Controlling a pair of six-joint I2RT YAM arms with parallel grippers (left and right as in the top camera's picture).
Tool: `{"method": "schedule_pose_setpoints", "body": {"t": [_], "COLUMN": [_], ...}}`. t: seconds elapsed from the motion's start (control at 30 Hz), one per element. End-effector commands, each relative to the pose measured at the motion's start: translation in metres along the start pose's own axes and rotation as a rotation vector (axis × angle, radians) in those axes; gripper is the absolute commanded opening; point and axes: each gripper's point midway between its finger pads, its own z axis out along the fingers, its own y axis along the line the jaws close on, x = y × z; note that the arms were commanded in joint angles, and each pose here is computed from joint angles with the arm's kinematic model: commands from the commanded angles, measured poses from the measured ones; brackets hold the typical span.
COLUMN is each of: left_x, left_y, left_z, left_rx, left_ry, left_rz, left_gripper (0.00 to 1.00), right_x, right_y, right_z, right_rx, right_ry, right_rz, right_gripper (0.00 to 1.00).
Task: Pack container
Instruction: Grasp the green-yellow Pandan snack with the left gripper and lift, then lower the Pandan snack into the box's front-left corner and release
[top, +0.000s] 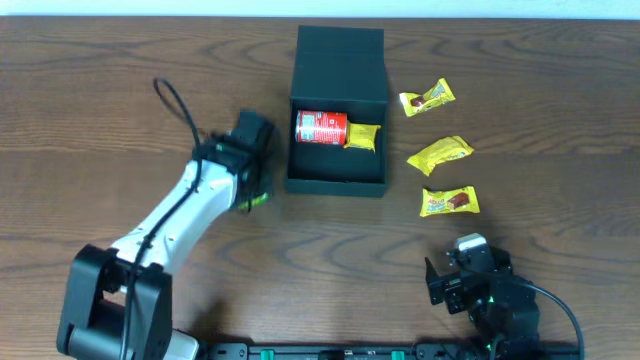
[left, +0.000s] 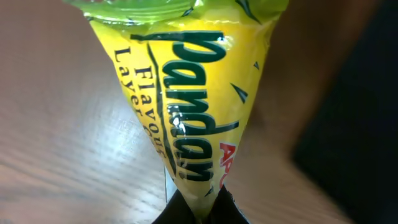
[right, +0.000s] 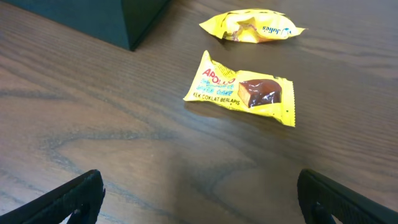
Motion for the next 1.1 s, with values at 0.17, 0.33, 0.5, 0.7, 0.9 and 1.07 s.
{"method": "schedule_pose_setpoints", "body": {"t": [0.17,0.33,0.5,0.7,0.9,1.07], "left_x": [-0.026,-0.006,-0.007,-0.004,0.010,0.006], "left_y": [-0.100,-0.118,-0.109,-0.112,-0.107,-0.110], "left_z": [-0.071,-0.067,-0.056,-0.040,-0.008,-0.008], "left_rx": [0.327,0.392,0.279,0.254,0.207,0.210], "left_ry": [-0.112,-0.040,-0.047,0.004,0.101,0.096], "left_rz": [0.267,0.372,0.413,0.427,0.408,0.403], "left_gripper": [0.06,0.06,0.06,0.06,0.06,0.06], "right_x": [0.003,0.003,0.003,0.003,0.003,0.003], "right_y": [-0.002,-0.002,-0.002,-0.002,-0.002,-0.002], "right_z": [0.001,0.001,0.001,0.001,0.001,0.001], "right_rx": [0.010,0.010,0.010,0.010,0.010,0.010], "right_ry": [0.007,0.007,0.007,0.007,0.007,0.007], "right_rz": [-0.002,-0.002,-0.002,-0.002,-0.002,-0.002], "right_gripper": [0.99,0.99,0.99,0.99,0.99,0.99]}}
